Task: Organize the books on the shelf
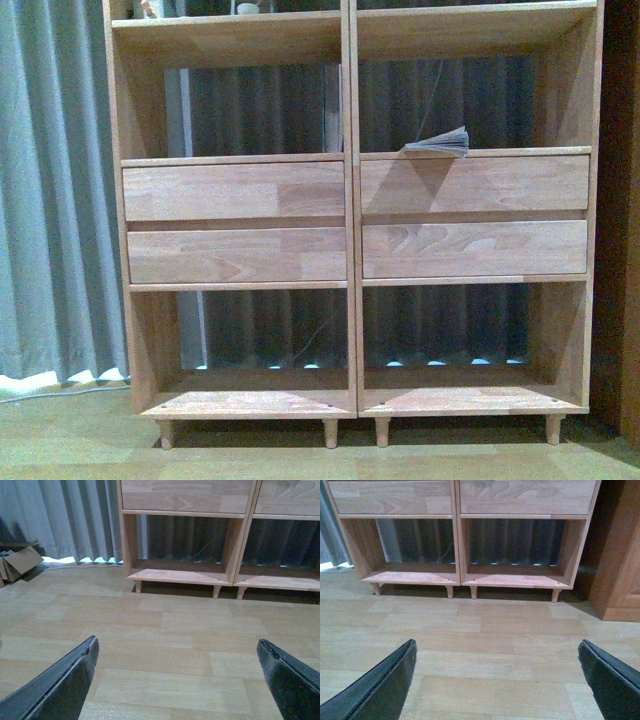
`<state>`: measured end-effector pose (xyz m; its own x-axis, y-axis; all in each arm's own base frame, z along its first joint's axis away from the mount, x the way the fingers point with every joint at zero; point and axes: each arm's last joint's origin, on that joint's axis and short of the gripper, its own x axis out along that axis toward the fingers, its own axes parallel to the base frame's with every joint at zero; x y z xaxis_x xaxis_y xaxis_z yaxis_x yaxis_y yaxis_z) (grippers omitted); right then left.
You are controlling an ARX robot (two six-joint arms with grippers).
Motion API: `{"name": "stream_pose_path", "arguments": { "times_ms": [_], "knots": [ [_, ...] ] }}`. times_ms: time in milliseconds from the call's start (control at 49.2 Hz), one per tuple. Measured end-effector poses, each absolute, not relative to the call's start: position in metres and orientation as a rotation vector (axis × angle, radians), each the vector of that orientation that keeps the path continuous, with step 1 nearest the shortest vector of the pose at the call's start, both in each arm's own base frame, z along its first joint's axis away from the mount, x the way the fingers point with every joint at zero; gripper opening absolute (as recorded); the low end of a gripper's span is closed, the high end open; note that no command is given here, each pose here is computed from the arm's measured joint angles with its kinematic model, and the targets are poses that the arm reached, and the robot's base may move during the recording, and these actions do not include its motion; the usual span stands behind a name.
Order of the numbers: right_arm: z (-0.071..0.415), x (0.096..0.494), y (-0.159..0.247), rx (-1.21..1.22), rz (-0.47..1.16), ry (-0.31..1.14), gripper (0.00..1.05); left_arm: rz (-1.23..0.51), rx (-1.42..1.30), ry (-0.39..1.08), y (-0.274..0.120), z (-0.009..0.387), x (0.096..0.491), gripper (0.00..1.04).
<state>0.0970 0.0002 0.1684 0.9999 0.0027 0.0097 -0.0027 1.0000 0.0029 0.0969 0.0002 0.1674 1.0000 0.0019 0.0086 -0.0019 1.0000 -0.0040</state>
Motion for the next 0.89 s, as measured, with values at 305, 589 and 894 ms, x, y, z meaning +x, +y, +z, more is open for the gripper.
{"name": "stream_pose_path", "arguments": {
  "times_ms": [305, 589, 894],
  "knots": [
    [0.1685, 0.0970, 0.0002, 0.003, 0.003, -0.010, 0.98, 0.002, -0.004, -0.009, 0.0002, 0.1674, 0.0969, 0.97],
    [0.1685, 0.0970, 0.0002, 0.003, 0.003, -0.010, 0.98, 0.002, -0.004, -0.009, 0.0002, 0.1674, 0.0969, 0.97],
    [0.1684, 0.0970, 0.0002, 0.003, 0.003, -0.010, 0.98, 0.002, -0.004, -0.009, 0.0002, 0.1674, 0.0969, 0.97]
  ]
}}
